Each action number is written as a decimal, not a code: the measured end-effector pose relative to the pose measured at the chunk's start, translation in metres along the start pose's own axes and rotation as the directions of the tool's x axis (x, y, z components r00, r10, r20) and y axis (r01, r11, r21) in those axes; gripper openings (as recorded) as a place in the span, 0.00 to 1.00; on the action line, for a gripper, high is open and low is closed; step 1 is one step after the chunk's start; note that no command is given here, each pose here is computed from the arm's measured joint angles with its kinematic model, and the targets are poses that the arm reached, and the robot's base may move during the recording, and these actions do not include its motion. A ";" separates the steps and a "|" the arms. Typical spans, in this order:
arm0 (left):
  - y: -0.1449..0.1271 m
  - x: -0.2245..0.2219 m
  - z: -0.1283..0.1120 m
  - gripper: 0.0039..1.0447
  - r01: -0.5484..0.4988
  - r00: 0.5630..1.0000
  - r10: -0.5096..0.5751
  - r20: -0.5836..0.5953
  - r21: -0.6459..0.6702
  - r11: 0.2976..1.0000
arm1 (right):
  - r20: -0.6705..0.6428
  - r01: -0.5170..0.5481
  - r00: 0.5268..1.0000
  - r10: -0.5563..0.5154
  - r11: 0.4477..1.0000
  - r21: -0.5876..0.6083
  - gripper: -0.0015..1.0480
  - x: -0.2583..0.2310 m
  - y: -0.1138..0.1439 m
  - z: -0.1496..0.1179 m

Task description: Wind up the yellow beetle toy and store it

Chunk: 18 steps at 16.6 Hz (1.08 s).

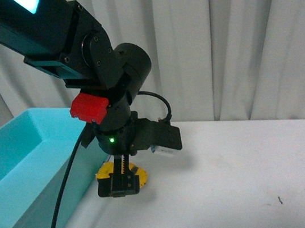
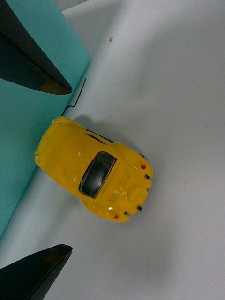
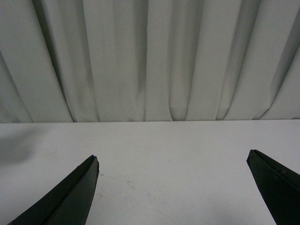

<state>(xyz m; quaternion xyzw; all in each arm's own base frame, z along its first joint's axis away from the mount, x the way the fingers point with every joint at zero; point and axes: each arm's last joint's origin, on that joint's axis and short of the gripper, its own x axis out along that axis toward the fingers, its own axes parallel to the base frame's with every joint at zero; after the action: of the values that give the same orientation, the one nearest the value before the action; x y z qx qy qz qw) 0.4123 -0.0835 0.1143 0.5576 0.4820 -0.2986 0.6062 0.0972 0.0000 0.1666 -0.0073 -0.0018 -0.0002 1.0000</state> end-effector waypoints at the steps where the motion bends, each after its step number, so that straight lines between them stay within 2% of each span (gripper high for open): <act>1: 0.002 0.005 -0.003 0.94 -0.002 1.000 0.002 -0.005 -0.028 1.000 | 0.000 0.000 1.000 0.000 1.000 0.000 0.94 0.000 0.000 0.000; 4: 0.005 0.020 -0.009 0.94 -0.021 1.000 0.020 -0.007 -0.061 0.998 | 0.000 0.000 1.000 0.000 1.000 0.000 0.94 0.000 0.000 0.000; 8: 0.003 0.029 -0.006 0.93 -0.007 0.999 0.007 0.044 0.014 1.000 | 0.000 0.000 1.000 0.000 1.000 0.000 0.94 0.000 0.000 0.000; 13: 0.004 0.033 -0.011 0.49 -0.007 0.998 0.004 0.055 0.066 0.998 | 0.000 0.000 1.000 0.000 1.000 0.000 0.94 0.000 0.000 0.000; 15: 0.004 0.032 -0.013 0.42 0.005 0.999 -0.008 0.047 0.060 0.998 | 0.000 0.000 1.000 0.000 1.000 0.000 0.94 0.000 0.000 0.000; 18: -0.002 0.026 -0.008 0.41 0.052 0.997 -0.059 0.055 0.115 0.992 | 0.000 0.000 1.000 0.000 1.000 0.000 0.94 0.000 0.000 0.000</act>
<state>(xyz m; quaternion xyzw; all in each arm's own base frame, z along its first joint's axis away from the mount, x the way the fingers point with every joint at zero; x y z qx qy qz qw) 0.4181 -0.0718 0.0908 0.5687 0.4617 -0.3583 0.5788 0.0972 0.0000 0.1666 -0.0072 -0.0018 -0.0002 1.0000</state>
